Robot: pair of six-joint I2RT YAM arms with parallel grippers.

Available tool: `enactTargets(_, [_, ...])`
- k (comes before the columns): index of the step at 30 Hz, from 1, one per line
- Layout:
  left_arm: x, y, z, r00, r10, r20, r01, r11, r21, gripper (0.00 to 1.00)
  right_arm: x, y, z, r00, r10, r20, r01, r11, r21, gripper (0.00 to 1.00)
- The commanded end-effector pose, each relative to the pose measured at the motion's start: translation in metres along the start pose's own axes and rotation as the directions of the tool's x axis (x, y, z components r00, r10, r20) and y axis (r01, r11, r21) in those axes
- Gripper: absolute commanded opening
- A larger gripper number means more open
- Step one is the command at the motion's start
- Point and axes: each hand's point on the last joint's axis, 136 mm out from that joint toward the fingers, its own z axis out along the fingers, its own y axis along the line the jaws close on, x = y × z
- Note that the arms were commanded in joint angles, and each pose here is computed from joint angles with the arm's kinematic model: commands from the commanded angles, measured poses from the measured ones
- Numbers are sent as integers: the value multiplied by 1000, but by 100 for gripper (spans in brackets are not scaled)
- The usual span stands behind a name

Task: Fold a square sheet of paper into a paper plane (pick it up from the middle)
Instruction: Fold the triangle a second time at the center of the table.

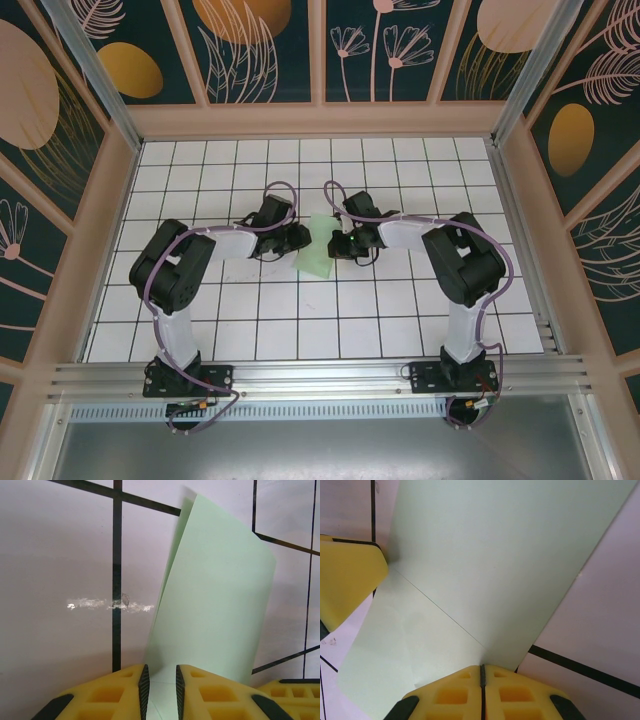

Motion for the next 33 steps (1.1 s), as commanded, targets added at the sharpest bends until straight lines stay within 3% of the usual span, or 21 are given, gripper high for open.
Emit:
enactTargets(1, [-17, -6, -18, 999, 36, 39, -35, 999, -3, 27, 59, -85, 28, 986, 74, -147, -24, 949, 315, 8])
enactTargets(5, [-8, -47, -29, 998, 53, 24, -57, 985, 165, 26, 59, -86, 28, 986, 77, -147, -27, 949, 315, 8])
enactTargets(8, [12, -55, -19, 997, 61, -37, -53, 979, 194, 23, 60, -85, 27, 986, 77, -147, -28, 949, 315, 8])
enactTargets(14, [31, -30, 1, 996, 30, -89, -18, 992, 126, 13, 58, -83, 28, 987, 75, -145, -29, 955, 297, 7])
enactTargets(22, [37, 5, 16, 996, 6, -93, -8, 1000, -16, 10, 46, -68, 26, 991, 55, -124, -28, 978, 208, 7])
enactTargets(26, [44, 20, 17, 994, -4, -105, -3, 998, -70, 8, 29, -40, 16, 996, 21, -83, -14, 996, 84, 7])
enactTargets(30, [54, 28, 19, 991, -24, -130, 12, 996, -87, 6, -8, -4, -20, 999, 2, 35, 1, 996, -91, 7])
enactTargets(33, [59, 31, 20, 989, -38, -143, 24, 995, -96, 5, -13, 18, -38, 998, -2, 69, 13, 985, -171, 6])
